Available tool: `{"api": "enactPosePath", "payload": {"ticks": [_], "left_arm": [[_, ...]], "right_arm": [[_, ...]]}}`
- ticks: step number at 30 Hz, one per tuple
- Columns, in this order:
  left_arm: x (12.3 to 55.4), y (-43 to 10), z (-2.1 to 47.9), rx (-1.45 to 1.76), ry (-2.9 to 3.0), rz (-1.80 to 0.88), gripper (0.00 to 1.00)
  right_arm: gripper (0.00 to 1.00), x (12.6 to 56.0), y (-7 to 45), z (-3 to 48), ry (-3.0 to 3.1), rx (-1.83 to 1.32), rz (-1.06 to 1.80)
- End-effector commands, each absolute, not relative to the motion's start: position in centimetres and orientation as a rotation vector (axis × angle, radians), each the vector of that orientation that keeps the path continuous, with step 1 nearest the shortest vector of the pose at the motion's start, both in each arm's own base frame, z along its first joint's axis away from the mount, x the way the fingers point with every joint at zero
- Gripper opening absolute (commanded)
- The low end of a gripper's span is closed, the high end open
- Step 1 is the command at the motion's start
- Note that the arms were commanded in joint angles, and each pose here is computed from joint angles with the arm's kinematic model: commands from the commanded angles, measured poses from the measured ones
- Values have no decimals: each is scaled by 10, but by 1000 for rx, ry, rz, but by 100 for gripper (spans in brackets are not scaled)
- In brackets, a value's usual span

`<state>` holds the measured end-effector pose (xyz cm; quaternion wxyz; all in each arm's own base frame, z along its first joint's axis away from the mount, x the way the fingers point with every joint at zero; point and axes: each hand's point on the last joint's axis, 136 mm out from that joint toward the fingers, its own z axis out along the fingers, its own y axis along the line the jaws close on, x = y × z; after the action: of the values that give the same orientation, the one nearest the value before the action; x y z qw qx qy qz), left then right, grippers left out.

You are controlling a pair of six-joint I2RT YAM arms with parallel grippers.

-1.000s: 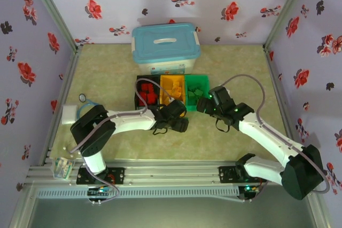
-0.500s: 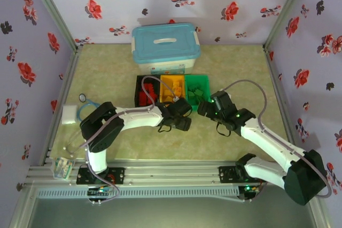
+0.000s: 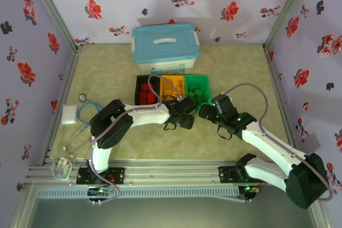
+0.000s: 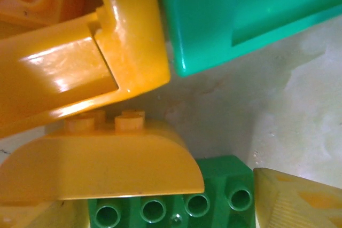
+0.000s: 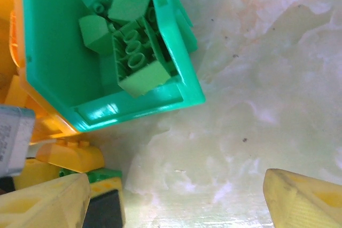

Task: Sort the legos into containers by color
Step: Pick up the lego from the center of the table.

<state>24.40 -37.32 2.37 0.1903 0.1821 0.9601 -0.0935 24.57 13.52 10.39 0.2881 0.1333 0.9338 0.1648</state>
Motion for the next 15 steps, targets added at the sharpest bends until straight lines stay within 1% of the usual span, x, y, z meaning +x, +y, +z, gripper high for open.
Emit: {"api": "enactPosePath", "payload": {"ticks": [1,5,7,15], "left_arm": [[242,-373,13,508,2721,-216,69],[238,-370,17,529,2719,-207,54],[233,-369,21,540,2718,-209,50],[214,-366,48,548,2686,-268,48]], "right_arm": [[84,242,131,103,2477,390,444],[84,238,124,103,2465,401,427],[84,237,122,103,2462,405,422],[84,238,123,102,2457,404,429]]}}
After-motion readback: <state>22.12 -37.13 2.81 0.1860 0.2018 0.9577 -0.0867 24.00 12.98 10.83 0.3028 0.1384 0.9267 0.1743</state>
